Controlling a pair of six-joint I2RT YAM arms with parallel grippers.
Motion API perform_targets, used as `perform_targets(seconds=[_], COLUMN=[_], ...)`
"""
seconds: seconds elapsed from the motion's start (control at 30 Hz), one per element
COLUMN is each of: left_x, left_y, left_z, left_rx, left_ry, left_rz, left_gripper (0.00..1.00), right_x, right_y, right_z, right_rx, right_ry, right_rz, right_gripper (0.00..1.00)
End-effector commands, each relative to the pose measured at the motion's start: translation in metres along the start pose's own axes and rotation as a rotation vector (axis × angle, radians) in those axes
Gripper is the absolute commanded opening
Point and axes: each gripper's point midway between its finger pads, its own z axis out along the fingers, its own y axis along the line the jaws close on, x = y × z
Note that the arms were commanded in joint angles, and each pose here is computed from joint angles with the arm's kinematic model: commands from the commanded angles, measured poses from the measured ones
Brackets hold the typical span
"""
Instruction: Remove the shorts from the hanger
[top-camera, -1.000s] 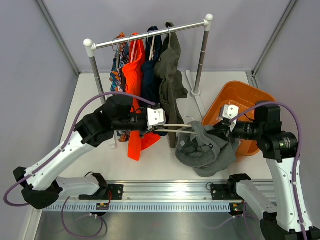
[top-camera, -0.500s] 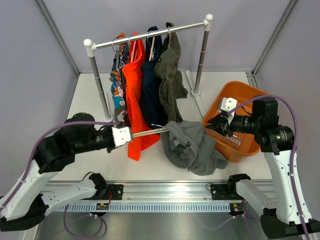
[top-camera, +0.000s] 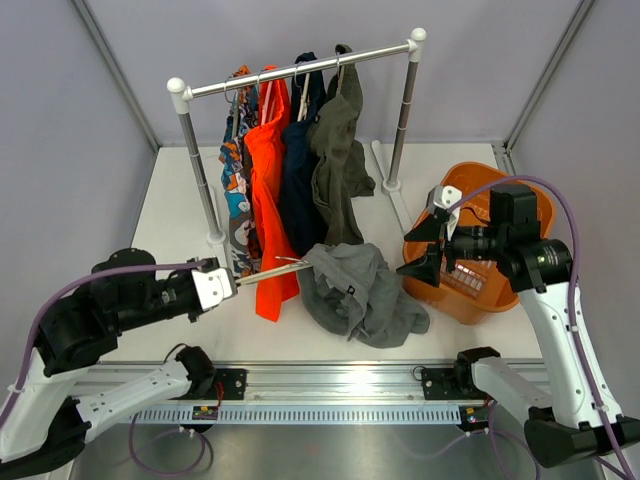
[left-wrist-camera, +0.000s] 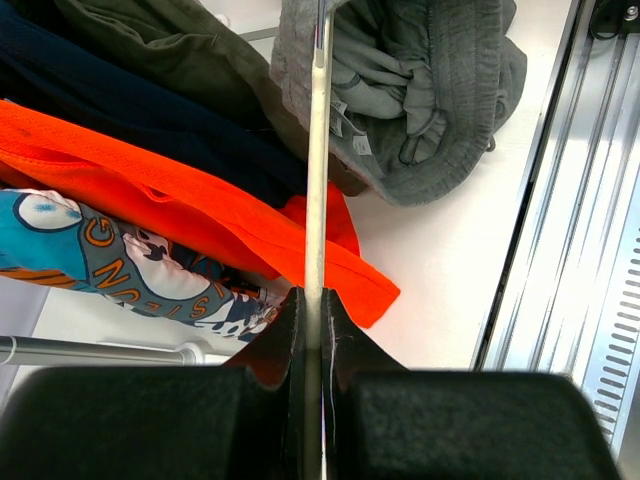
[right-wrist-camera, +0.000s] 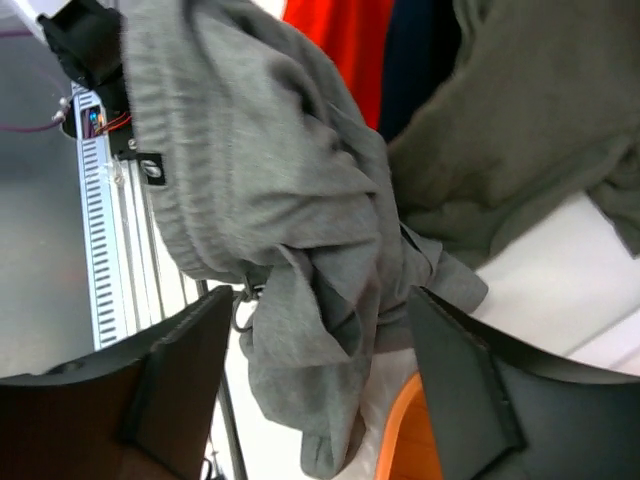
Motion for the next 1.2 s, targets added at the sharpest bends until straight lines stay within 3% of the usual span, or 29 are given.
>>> perform_targets(seconds=[0.0, 0.13, 0.47, 0.57, 0.6, 0.7, 0.93, 1.17], left_x=[-0.030, -0.043, -0.065, -0.066, -0.065, -0.057, -0.038, -0.034], left_y=[0.015, 0.019, 0.014, 0.014, 0.015, 0.016, 0.015, 0.010], left_z=[0.002, 0.001, 0.002, -0.004, -0.006, -0.015, -0.038, -0.057], left_rx=[-0.064, -0.078, -0.045, -0.058, -0.065, -0.095, -0.137, -0.133], left_ry=[-0.121, -0.178, -0.281, -0.297, -0.297, -0.274, -0.195, -0.179], left_rz=[-0.015, -0.028, -0.102, -0.111, -0.111, -0.125, -0.153, -0.152], left_gripper=[0.00, 0.00, 0.00, 0.00, 0.00, 0.00, 0.00, 0.00], right_x=[-0.009, 0.011, 0.024, 0.028, 0.030, 0.026, 0.002, 0.002], right_y=[0.009, 0.008, -0.012, -0.017, -0.019, -0.016, -0.034, -0.072], right_z=[0.005, 0.016, 0.056, 0.064, 0.064, 0.055, 0.020, -0.004], right_rx=[0.026, 0.054, 0.102, 0.102, 0.106, 0.119, 0.302, 0.523], right_ry=[-0.045, 0.014, 0.046, 0.064, 0.076, 0.089, -0.016, -0.103], right_rz=[0.019, 0.080, 0.102, 0.106, 0.104, 0.069, 0.093, 0.283], right_gripper=[0.84, 0.95, 0.89, 0.60, 0.28, 0.00, 0.00, 0.00])
